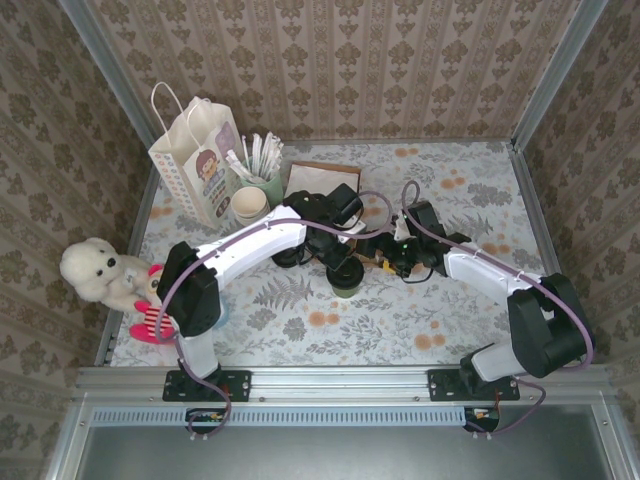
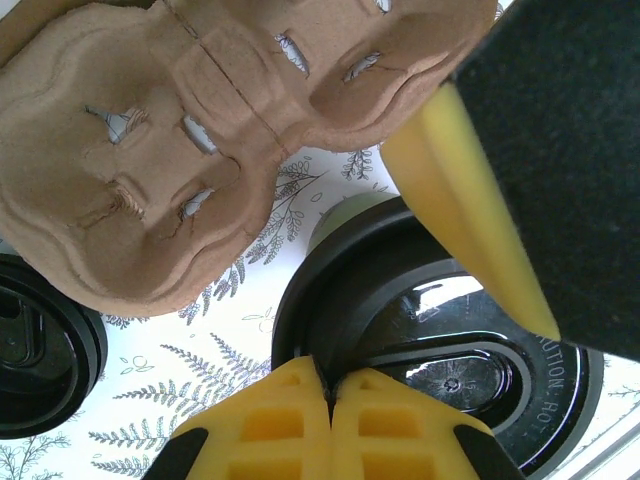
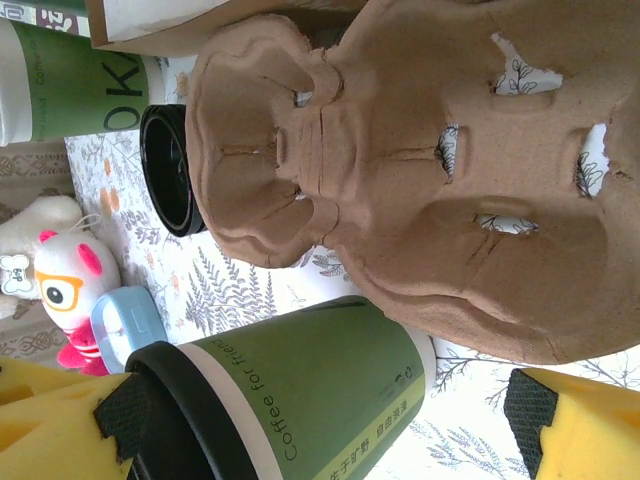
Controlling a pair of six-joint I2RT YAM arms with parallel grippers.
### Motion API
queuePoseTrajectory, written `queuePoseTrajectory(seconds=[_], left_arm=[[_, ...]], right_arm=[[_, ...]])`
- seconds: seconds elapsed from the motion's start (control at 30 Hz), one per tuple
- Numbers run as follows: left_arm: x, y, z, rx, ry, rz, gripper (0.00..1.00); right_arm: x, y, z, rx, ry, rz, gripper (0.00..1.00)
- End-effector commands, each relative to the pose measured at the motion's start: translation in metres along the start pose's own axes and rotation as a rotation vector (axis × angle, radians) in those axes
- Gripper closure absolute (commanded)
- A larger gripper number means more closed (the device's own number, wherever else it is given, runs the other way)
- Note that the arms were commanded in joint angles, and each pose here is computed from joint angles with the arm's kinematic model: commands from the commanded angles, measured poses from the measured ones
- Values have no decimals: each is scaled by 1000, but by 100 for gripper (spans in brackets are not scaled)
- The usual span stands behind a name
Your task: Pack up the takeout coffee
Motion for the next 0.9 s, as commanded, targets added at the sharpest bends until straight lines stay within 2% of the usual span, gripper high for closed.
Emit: queuePoseTrajectory(seconds=[0.0,0.17,0.3,0.4,0.67,0.87], left_arm=[[13,0,-8,-8,75,-12,100],[17,-1,-11,-37,70,-26,100],[27,0,-19,-99,90,-38,100],[26,-1,-19,-146,77,-41,100],[3,4,-8,-212,-6,16,100],[0,3,-5,-231,-9,28,100]], right_arm=[[8,-11,-10,32,47,-15,5],[22,-28,-29,57,147,-49,5],[27,-38,-38,76,162,-82,5],[23,-33,-34,60,137,-76,5],[-14,9,-14,-106,-51,59,0],[-20,10,-26,-151,-55,131,0]])
Point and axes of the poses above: each hand's point on the last joint's axis, 136 mm out from that joint toward the fingers, its own x axis out along the fingers, its own y axis along the line the jaws close on, z = x × y, the point moved 7 cm from there along -x, back along the fingers, and after that the axes turned 4 degrees about -x, right-handed, at the moved point
